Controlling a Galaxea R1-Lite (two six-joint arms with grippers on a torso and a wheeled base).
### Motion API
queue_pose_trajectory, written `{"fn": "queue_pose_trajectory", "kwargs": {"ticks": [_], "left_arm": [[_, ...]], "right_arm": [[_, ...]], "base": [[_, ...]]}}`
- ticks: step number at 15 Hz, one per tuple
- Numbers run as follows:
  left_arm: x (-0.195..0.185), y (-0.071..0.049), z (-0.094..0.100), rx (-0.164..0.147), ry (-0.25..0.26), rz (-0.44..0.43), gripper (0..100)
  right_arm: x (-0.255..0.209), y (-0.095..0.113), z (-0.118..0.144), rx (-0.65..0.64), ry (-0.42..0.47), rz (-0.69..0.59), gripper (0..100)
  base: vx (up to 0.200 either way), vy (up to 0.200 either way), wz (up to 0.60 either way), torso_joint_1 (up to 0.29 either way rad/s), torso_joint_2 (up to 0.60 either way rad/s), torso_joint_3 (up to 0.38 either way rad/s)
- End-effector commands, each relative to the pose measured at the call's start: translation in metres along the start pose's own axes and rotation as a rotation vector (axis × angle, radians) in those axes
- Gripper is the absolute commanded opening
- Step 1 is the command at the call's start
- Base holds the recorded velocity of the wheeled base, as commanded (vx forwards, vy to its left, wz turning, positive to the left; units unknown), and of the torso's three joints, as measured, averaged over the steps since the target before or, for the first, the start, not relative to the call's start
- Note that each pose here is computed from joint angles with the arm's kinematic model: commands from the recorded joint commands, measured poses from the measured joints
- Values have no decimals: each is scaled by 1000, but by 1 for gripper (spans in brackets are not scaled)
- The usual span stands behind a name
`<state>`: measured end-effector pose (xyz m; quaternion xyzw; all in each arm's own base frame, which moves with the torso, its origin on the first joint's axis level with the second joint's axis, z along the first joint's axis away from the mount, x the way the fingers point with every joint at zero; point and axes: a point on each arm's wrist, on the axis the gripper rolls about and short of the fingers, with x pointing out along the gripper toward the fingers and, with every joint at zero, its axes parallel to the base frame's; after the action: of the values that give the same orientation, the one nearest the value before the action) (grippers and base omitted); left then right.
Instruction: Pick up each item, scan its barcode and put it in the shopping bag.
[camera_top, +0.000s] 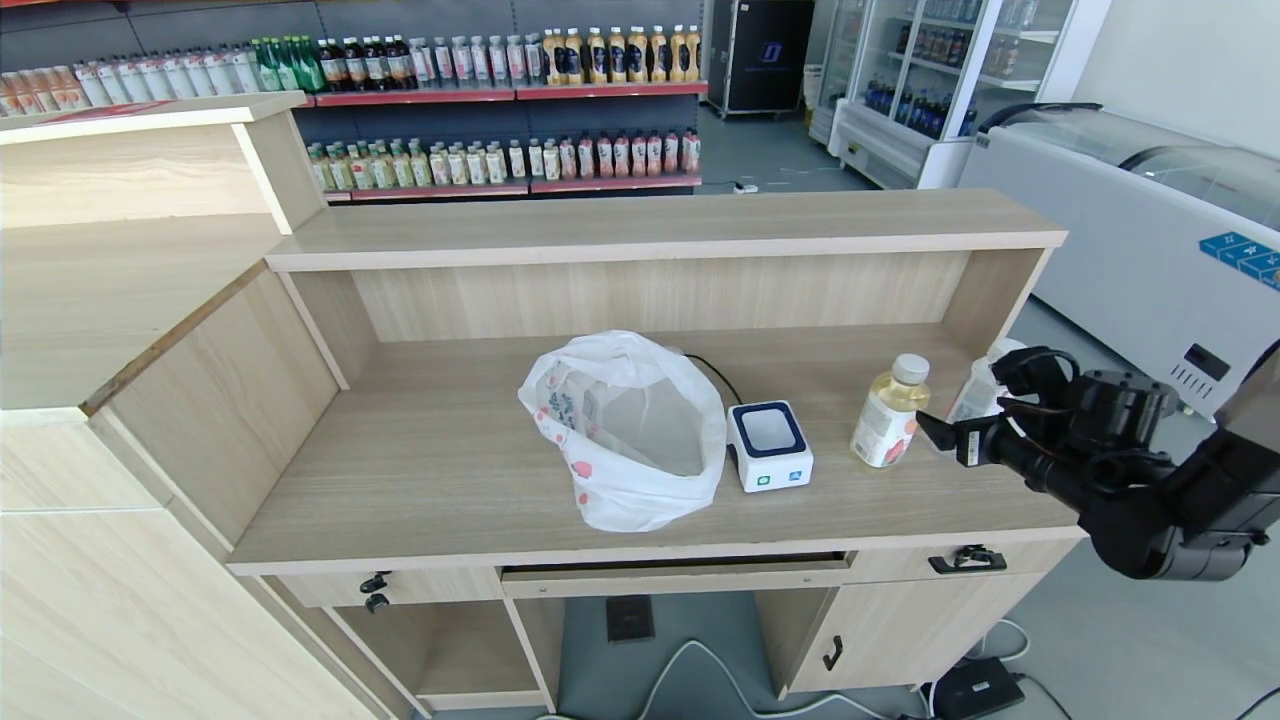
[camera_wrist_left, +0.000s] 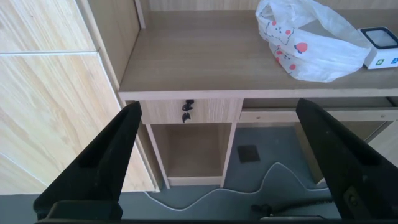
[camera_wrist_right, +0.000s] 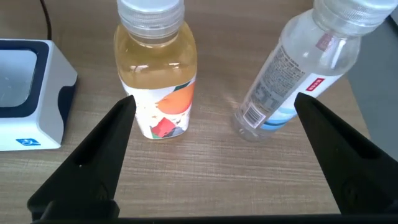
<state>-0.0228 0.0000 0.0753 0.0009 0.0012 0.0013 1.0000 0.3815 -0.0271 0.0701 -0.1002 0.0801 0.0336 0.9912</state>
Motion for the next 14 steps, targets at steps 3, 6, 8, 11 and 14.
{"fn": "queue_pose_trajectory", "kwargs": {"ticks": [3,6,8,11,14], "left_arm": [[0,0,0,0,-1,1,100],[0,0,0,0,-1,-1,100],[0,0,0,0,-1,1,100],[0,0,0,0,-1,1,100],[0,0,0,0,-1,1,100]], "right_arm": [[16,14,-11,-13,13,33,100],[28,20,-13,-26,-1,22,100],[38,24,-12,-29,-19,16,100],[47,28,-21,-23,-9,29,100],[51,31,-27,-14,-1,37,100]], "base": [[0,0,0,0,0,0],[0,0,0,0,0,0],[0,0,0,0,0,0],[0,0,0,0,0,0],[0,0,0,0,0,0]]}}
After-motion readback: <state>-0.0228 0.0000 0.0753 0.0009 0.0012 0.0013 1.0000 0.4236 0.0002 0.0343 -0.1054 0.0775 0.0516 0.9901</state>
